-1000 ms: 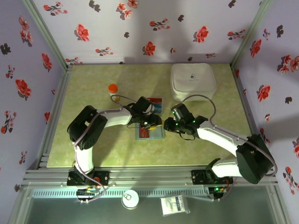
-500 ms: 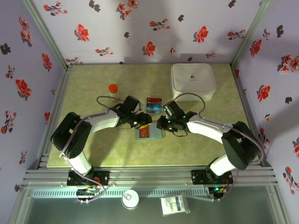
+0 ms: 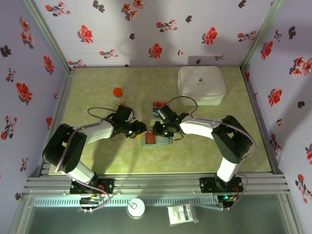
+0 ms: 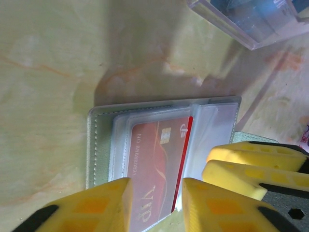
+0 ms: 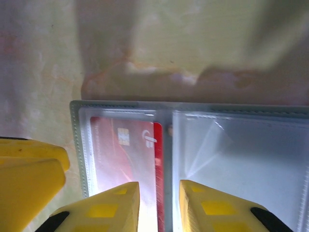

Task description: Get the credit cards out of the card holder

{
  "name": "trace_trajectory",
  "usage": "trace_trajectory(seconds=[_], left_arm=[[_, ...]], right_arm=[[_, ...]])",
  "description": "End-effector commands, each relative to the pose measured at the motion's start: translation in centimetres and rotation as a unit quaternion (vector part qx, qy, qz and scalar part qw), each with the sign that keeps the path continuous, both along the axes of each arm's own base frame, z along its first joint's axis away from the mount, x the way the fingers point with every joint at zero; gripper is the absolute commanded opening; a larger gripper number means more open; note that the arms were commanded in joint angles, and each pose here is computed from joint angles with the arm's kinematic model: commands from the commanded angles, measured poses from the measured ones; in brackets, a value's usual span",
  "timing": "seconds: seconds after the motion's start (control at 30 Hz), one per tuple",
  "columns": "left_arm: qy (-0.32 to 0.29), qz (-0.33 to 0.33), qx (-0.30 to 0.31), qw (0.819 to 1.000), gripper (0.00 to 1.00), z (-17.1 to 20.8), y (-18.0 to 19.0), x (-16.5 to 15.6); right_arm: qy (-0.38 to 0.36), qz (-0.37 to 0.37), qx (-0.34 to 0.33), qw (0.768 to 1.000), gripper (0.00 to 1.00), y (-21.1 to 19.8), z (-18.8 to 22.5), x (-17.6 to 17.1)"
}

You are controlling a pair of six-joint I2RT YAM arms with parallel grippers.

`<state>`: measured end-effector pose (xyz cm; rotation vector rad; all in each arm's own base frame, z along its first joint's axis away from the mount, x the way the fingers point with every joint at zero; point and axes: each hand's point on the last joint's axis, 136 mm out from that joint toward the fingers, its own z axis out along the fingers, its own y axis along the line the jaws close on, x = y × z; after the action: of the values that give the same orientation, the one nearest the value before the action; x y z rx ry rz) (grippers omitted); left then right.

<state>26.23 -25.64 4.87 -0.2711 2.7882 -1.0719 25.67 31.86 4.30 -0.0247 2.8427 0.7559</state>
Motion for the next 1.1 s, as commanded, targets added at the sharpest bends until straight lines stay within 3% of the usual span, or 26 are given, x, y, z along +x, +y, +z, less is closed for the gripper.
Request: trace_trajectory(seconds=[0.0, 0.27, 0.5, 1.07], left_arm=[[0.001, -0.012, -0.012, 1.000, 0.25, -0.5, -0.3, -0.2], [0.017, -0.022, 0.006, 1.000, 0.10, -2.0, 0.0, -0.6], [0.011, -0.018, 0.038, 0.999, 0.03, -2.6, 1.1, -0.8], [0.022, -0.021, 0.048, 0.998, 0.00, -3.5, 1.6, -1.0]], right_arm=[[0.005, 0.004, 0.006, 1.000, 0.28, 0.8, 0.4, 0.0], [0.008, 0.007, 0.012, 1.000, 0.27, 1.2, 0.3, 0.0], [0.015, 0.013, 0.015, 1.000, 0.27, 1.8, 0.0, 0.0], [0.024, 0.020, 0.013, 0.999, 0.24, 2.3, -0.9, 0.0]])
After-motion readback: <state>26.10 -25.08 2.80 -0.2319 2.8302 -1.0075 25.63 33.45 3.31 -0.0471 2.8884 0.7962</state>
